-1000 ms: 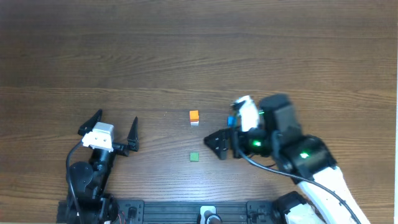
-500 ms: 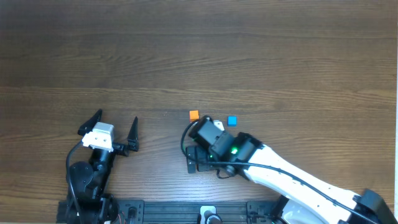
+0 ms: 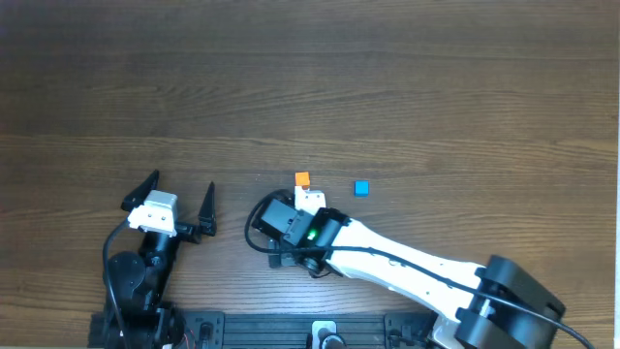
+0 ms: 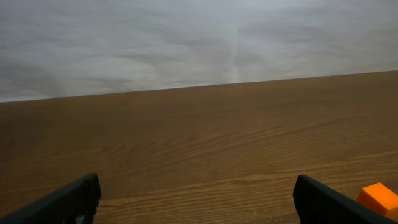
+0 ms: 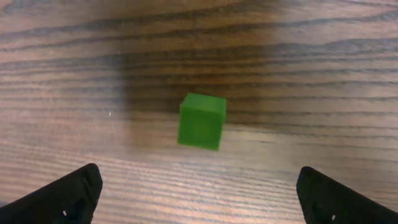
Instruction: Stack Cubes
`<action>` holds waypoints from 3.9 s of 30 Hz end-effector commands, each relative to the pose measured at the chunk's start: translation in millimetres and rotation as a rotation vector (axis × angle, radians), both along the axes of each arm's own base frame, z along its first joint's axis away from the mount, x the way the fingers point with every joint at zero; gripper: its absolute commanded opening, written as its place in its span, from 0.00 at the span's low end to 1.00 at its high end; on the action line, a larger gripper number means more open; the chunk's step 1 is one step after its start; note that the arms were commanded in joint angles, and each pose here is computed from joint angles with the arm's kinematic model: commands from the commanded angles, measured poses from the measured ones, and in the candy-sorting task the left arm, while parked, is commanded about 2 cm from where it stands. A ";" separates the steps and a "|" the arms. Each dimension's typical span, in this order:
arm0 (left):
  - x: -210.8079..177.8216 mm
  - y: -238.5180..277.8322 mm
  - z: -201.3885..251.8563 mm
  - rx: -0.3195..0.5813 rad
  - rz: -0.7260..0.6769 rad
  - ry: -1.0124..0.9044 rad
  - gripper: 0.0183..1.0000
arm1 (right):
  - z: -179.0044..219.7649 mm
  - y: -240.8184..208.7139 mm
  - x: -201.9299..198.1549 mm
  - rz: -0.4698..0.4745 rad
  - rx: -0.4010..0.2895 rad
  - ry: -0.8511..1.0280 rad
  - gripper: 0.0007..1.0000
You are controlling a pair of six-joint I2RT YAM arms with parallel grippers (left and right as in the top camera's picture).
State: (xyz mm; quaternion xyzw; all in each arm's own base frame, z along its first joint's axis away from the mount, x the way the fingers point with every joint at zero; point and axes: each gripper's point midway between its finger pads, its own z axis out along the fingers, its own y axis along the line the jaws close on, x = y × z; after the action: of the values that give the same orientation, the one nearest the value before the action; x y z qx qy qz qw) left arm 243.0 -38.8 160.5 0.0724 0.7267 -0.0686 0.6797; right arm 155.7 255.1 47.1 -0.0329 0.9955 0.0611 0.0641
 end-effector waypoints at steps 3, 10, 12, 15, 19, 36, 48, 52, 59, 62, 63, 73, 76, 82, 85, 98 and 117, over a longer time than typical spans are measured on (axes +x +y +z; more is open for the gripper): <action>-0.3 -0.7 -1.2 0.013 -0.008 -0.006 1.00 | -12.0 3.9 8.4 -0.102 -0.051 -0.003 0.99; -0.3 -0.7 -1.2 0.013 -0.008 -0.006 1.00 | -19.7 0.7 6.3 -0.132 -0.076 0.015 0.99; -0.3 -0.7 -1.2 0.013 -0.008 -0.006 1.00 | -19.9 0.5 6.3 -0.132 -0.077 0.014 0.97; -0.3 -0.7 -1.2 0.013 -0.008 -0.006 1.00 | -19.9 0.2 7.0 -0.122 -0.079 0.010 0.97; -0.3 -0.7 -1.2 0.013 -0.008 -0.006 1.00 | -21.0 -1.5 8.4 -0.111 -0.091 0.000 0.98; -0.3 -0.7 -1.2 0.013 -0.008 -0.006 1.00 | -29.9 7.4 7.2 -0.014 -0.097 -0.013 0.84; -0.3 -0.7 -1.2 0.013 -0.008 -0.006 1.00 | -35.9 8.6 8.3 -0.015 -0.104 -0.012 0.67; -0.3 -0.7 -1.2 0.013 -0.008 -0.006 1.00 | -35.7 10.1 9.2 -0.015 -0.097 -0.015 0.63; -0.3 -0.7 -1.2 0.013 -0.008 -0.006 1.00 | -35.9 9.7 9.6 -0.016 -0.100 -0.018 0.53; -0.3 -0.7 -1.2 0.013 -0.008 -0.006 1.00 | -36.6 9.5 9.6 -0.016 -0.102 -0.017 0.50; -0.3 -0.7 -1.2 0.013 -0.008 -0.006 1.00 | -36.7 9.4 9.5 -0.016 -0.102 -0.016 0.50; -0.3 -0.7 -1.2 0.013 -0.008 -0.006 1.00 | -37.1 9.3 9.5 -0.032 -0.101 -0.015 0.43; -0.3 -0.7 -1.2 0.013 -0.008 -0.006 1.00 | -37.2 9.1 9.5 -0.046 -0.100 -0.014 0.43; -0.3 -0.7 -1.2 0.013 -0.008 -0.006 1.00 | -37.4 8.3 8.9 -0.080 -0.099 -0.009 0.39; -0.3 -0.7 -1.2 0.013 -0.008 -0.006 1.00 | -37.4 8.3 8.9 -0.087 -0.098 -0.009 0.38; -0.3 -0.7 -1.2 0.013 -0.008 -0.006 1.00 | -37.4 8.2 8.9 -0.102 -0.096 -0.008 0.27; -0.3 -0.7 -1.2 0.013 -0.008 -0.006 1.00 | 62.4 5.4 33.8 -0.109 -0.086 -0.133 0.16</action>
State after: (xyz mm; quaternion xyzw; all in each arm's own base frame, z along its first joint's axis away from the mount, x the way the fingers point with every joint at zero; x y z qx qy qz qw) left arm 242.9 -38.9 160.5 0.0725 0.7267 -0.0687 0.6797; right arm 166.6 250.7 68.5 0.0129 0.9969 -0.0122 0.0770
